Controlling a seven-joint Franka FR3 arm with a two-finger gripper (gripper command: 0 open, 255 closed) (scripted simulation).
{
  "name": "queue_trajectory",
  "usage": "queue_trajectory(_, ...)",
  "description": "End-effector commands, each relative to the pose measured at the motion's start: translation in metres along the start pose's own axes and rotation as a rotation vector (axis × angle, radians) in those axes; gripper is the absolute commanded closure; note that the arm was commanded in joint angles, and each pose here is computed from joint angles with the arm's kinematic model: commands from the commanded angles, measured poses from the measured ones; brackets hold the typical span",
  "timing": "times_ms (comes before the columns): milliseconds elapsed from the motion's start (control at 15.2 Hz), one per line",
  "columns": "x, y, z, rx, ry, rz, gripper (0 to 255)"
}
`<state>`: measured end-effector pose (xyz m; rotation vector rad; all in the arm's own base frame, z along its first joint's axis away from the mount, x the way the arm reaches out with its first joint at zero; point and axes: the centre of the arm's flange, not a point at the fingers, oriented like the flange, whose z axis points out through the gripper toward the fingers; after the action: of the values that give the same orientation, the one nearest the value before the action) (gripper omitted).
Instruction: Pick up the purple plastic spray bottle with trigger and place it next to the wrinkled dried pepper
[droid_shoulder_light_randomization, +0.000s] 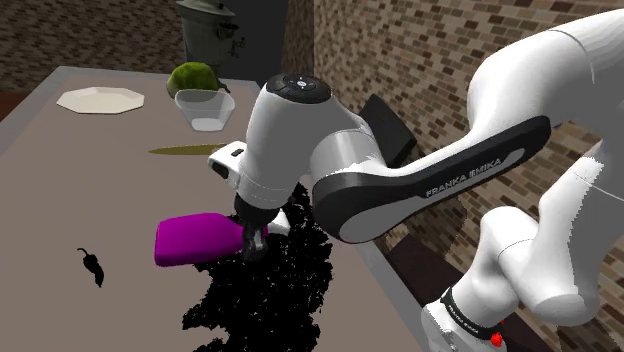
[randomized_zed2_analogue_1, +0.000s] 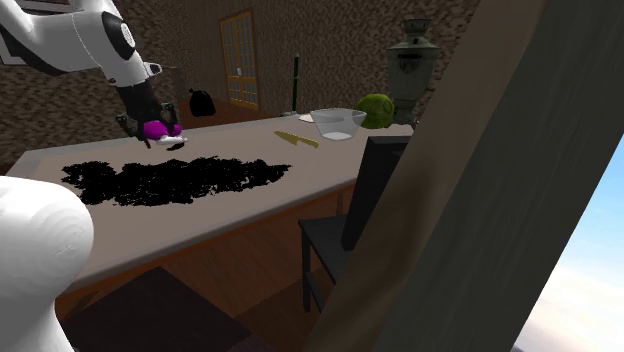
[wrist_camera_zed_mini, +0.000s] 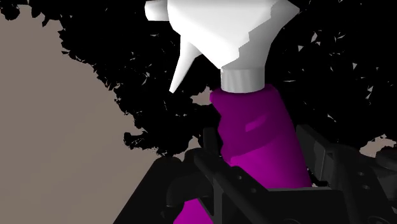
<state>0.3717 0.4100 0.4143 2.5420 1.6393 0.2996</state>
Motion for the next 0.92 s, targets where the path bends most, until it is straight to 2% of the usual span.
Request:
queue_trajectory(0,0.027,-0.013,0.000,0.000,0.001,0.001,255)
queue_trajectory(858,0.180,-0.090,0.002,0.000,0.001,0.001,255)
